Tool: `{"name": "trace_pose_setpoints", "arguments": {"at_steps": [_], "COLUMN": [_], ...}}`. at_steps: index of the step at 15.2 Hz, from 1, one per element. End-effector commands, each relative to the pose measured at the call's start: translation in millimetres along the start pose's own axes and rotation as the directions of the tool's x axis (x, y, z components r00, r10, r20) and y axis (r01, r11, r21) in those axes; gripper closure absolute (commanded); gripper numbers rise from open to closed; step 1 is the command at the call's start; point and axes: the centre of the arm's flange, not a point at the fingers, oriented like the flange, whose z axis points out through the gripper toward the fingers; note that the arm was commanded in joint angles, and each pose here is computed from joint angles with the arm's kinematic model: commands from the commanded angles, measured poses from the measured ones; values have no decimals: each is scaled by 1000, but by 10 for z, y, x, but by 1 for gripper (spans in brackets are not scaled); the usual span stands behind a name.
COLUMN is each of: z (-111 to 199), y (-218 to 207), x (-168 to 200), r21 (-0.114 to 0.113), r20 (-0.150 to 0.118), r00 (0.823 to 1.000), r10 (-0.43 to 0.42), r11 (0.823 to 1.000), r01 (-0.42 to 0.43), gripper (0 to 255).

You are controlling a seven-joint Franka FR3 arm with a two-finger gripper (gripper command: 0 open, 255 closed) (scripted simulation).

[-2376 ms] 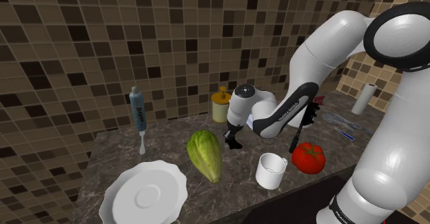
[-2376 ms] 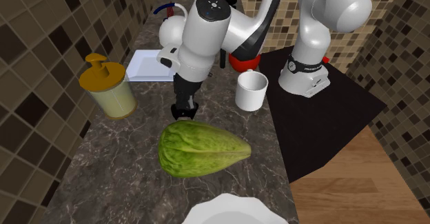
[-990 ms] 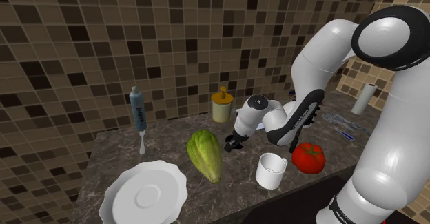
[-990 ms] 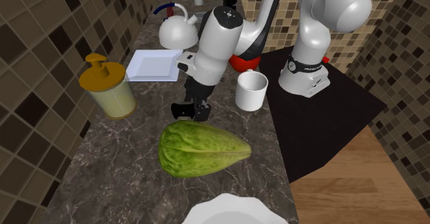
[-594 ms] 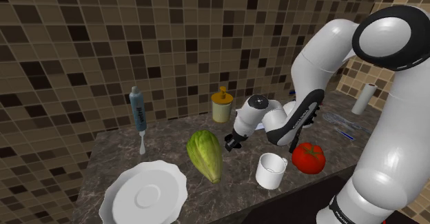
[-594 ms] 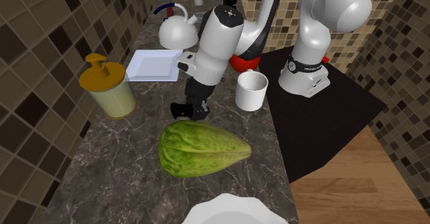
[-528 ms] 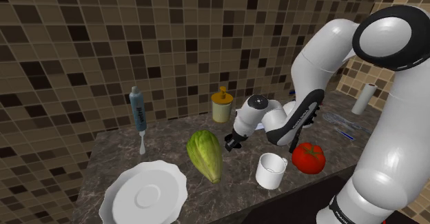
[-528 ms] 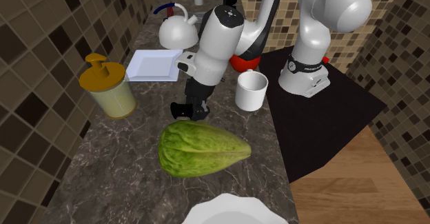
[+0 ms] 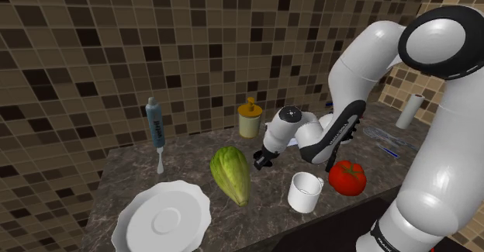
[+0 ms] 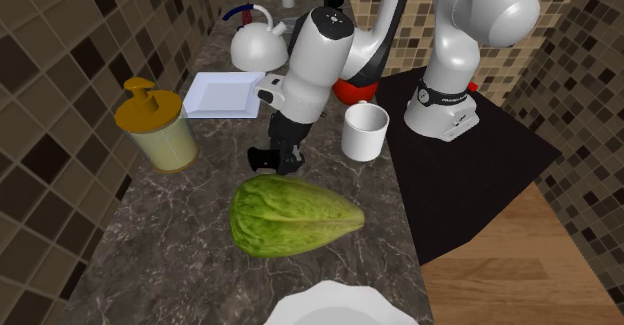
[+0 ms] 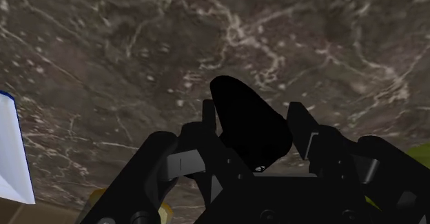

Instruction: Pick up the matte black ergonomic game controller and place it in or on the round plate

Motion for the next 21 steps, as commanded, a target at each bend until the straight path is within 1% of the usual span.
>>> {"name": "trace_pose_setpoints", "arguments": {"at_steps": [1,17,21], "z": [-54,-849,-901], "y": [35,132,-391], "x": [16,279,331], "r21": [-4,-4,-4], "r20": [9,9,9], "r00": [1000,1000,1000], "r10": [4,4,4], "r11": [1000,1000,1000], "r01": [-4,-4,-4], "gripper": [255,255,255]}}
